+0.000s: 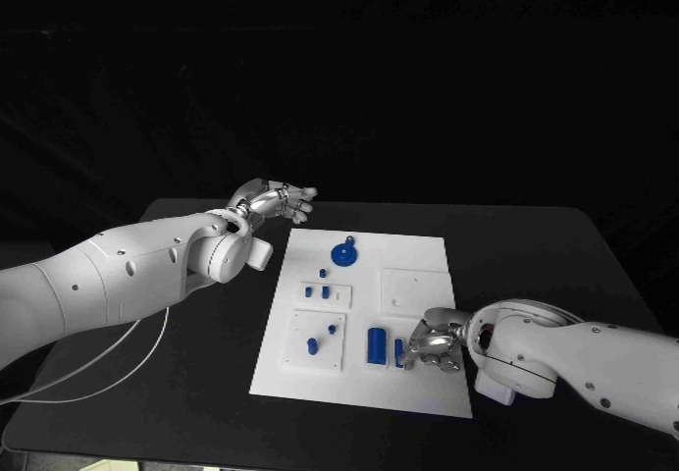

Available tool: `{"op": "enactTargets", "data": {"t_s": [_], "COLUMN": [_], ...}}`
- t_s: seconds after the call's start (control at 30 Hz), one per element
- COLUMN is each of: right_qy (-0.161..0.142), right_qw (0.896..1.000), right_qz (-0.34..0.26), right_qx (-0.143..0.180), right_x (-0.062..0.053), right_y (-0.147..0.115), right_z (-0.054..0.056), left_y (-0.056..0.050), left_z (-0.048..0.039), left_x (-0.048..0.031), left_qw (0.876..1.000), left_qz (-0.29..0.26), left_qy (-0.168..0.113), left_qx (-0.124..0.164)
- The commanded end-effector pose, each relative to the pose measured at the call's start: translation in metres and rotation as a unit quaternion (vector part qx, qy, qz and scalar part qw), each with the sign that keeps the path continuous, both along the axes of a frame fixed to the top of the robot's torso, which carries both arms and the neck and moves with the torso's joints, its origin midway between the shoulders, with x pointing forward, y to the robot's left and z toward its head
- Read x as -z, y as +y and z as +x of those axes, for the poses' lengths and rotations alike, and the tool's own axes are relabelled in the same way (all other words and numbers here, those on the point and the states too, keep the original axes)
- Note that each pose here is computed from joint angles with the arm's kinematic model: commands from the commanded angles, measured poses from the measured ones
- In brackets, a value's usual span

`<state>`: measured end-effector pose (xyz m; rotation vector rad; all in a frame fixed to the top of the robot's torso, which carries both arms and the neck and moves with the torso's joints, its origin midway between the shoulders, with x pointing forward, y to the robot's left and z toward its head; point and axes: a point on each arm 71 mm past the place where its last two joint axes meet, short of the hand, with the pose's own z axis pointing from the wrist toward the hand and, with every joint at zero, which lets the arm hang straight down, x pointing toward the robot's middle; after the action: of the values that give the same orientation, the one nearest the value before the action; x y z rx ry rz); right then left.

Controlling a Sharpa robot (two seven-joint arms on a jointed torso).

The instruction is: Assemble the parts on the task board

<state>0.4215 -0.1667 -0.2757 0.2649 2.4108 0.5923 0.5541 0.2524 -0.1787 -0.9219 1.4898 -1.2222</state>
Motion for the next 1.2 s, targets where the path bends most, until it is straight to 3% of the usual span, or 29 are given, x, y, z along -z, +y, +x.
{"op": "enactTargets", "data": {"t_s": [0.03, 0.57, 0.7, 0.8, 0.93, 1.1, 1.2], "right_qy": [0.004, 0.0, -0.017, -0.048, -0.095, -0.151, -0.173], "right_qw": [1.0, 1.0, 0.996, 0.988, 0.967, 0.941, 0.926], "right_qz": [-0.026, 0.011, 0.073, 0.127, 0.211, 0.269, 0.292], "right_qx": [0.002, 0.026, 0.058, 0.079, 0.11, 0.137, 0.164], "right_x": [0.005, 0.003, -0.005, -0.018, -0.041, -0.066, -0.074], "right_y": [-0.004, -0.018, -0.029, -0.036, -0.048, -0.064, -0.073], "right_z": [-0.001, 0.002, 0.014, 0.032, 0.062, 0.103, 0.124], "left_y": [-0.003, -0.002, -0.002, -0.002, -0.001, 0.006, 0.011], "left_z": [-0.0003, 0.0, 0.001, 0.0018, 0.0035, 0.0062, 0.0086], "left_x": [-0.0009, -0.0008, 0.0005, 0.002, 0.0039, 0.0049, 0.0051], "left_qw": [1.0, 1.0, 1.0, 1.0, 0.999, 0.998, 0.997], "left_qz": [-0.004, -0.004, -0.012, -0.021, -0.033, -0.048, -0.057], "left_qy": [-0.001, -0.001, 0.007, 0.014, 0.023, 0.033, 0.037], "left_qx": [0.007, 0.007, 0.005, 0.002, -0.004, -0.015, -0.025]}}
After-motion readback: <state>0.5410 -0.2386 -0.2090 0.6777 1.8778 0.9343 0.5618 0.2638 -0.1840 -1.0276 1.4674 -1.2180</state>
